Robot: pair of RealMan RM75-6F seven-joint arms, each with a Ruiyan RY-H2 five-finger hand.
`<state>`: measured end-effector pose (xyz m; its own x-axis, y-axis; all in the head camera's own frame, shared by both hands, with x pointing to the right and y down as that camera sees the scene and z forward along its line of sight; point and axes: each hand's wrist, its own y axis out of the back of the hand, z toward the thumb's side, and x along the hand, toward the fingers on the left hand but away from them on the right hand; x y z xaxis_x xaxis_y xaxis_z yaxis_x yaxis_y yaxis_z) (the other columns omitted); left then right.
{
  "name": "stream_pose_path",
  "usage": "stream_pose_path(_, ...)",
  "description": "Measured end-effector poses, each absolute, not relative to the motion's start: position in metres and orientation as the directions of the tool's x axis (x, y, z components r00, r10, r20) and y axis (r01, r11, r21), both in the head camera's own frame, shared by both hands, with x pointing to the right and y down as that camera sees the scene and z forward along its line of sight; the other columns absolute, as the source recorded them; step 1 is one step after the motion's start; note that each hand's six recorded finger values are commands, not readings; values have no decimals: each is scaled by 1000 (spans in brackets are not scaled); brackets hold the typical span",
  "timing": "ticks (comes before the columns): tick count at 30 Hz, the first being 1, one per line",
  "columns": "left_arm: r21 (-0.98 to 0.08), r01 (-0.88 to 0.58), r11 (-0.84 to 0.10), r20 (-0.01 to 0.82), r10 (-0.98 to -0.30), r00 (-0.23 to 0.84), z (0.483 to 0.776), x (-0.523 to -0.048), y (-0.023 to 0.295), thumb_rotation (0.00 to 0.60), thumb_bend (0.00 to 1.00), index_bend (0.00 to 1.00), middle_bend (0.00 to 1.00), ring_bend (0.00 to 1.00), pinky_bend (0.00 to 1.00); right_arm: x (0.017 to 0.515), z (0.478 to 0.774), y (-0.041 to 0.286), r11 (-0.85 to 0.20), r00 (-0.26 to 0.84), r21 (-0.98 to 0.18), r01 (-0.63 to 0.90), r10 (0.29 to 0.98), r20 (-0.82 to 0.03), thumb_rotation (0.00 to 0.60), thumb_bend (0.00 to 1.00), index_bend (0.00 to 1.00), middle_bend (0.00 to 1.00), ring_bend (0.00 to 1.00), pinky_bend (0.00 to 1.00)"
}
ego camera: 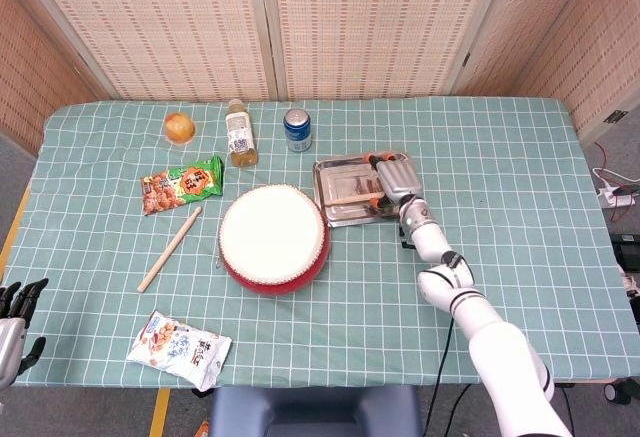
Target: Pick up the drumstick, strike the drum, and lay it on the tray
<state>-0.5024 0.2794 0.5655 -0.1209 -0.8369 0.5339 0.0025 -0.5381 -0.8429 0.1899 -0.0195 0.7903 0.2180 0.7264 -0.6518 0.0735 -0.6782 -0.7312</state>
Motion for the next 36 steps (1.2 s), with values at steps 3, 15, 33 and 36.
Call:
stream_pose_path(3,-844,1,-536,532,-839,-118,565,-502,279,600,313,67,99,19,38,192,785,-23,-662,233,-745,78,739,-632,600,203,138,215,101,255)
stream_pose_path(15,-854,-21,-519,519,-850,-91,564,-499,273,600,313,68,99,19,37,224,732,-17,-521,341,-845,124,822,-457,600,203,262,215,125,263)
stream_pose_path(33,-885,-20,-465,465,-884,-53,564,-476,248,600,313,55,72,12,32,387,586,144,-375,113,-906,195,926,-359,600,203,23,66,0,6)
stream_pose_path(36,-888,-20,-459,459,-887,-52,564,-472,246,600,313,46,61,5,26,398,576,175,-381,82,-900,211,924,-373,600,203,0,37,0,0)
